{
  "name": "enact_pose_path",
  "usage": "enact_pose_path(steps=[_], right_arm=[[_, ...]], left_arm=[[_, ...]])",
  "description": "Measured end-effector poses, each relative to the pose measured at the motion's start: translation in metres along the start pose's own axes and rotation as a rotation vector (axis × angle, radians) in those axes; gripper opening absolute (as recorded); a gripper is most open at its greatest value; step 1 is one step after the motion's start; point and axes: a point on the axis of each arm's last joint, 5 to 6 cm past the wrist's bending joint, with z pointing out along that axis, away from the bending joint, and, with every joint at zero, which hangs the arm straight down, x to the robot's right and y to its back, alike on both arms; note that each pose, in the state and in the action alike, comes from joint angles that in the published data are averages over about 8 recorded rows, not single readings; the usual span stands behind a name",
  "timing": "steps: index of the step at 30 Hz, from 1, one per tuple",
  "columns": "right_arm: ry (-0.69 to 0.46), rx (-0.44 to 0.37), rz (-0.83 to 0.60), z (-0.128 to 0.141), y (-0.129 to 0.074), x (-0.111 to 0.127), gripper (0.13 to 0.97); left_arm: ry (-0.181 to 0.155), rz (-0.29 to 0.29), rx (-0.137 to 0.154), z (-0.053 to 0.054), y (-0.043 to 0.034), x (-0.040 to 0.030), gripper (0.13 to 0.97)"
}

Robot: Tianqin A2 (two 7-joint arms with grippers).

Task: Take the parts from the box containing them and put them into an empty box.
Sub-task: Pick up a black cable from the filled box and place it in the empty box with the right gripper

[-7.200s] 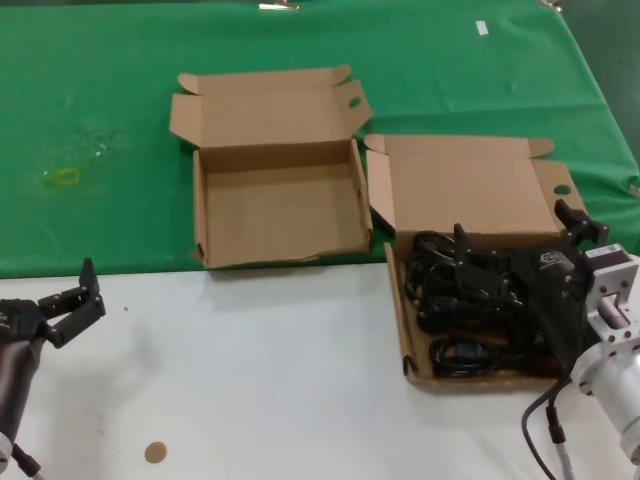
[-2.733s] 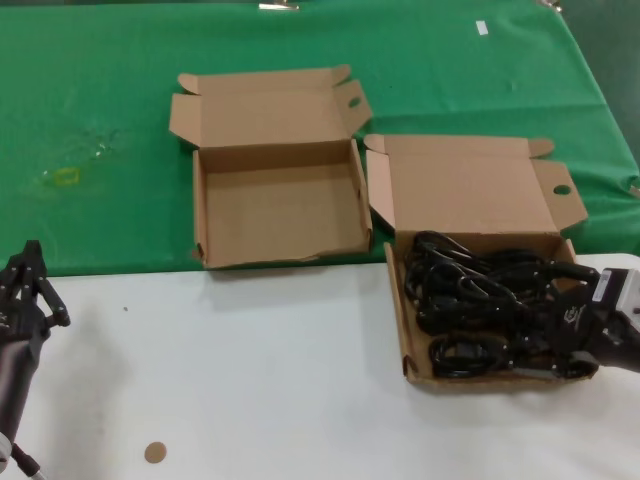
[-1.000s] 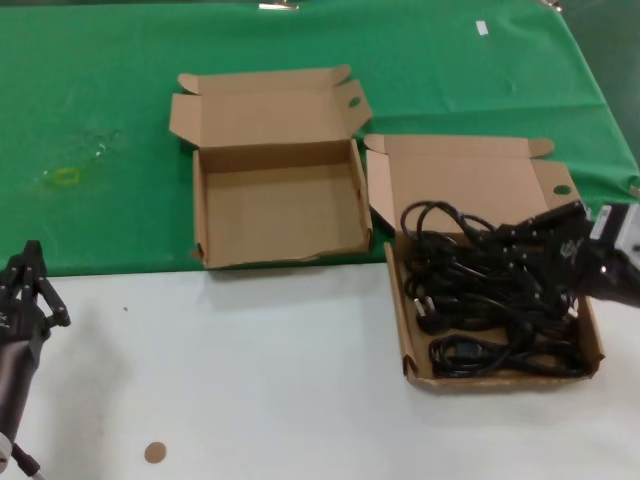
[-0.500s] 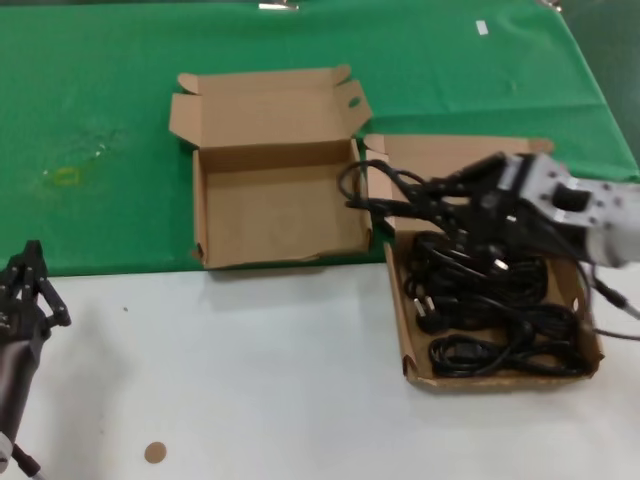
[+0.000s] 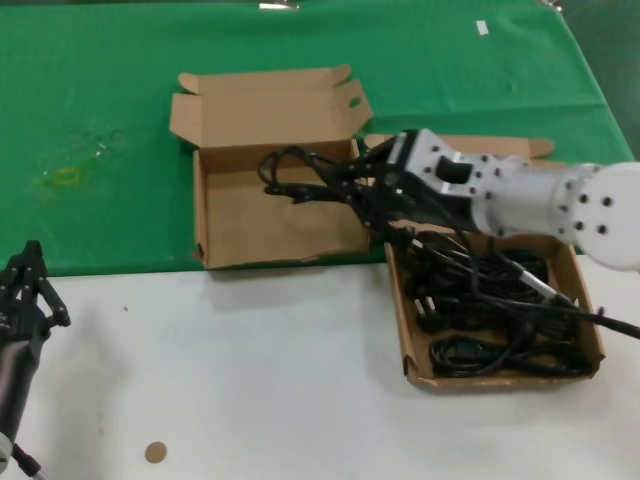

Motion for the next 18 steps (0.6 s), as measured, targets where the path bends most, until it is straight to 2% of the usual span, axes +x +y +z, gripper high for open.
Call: enact_pose_path(steps=[18], right_arm=[[-0.001,0.018,0.01,0.073,-0.033,0.002,0.165]], left_arm=[[0.0,0.0,0.0,0.0,0.0,0.0,0.144]])
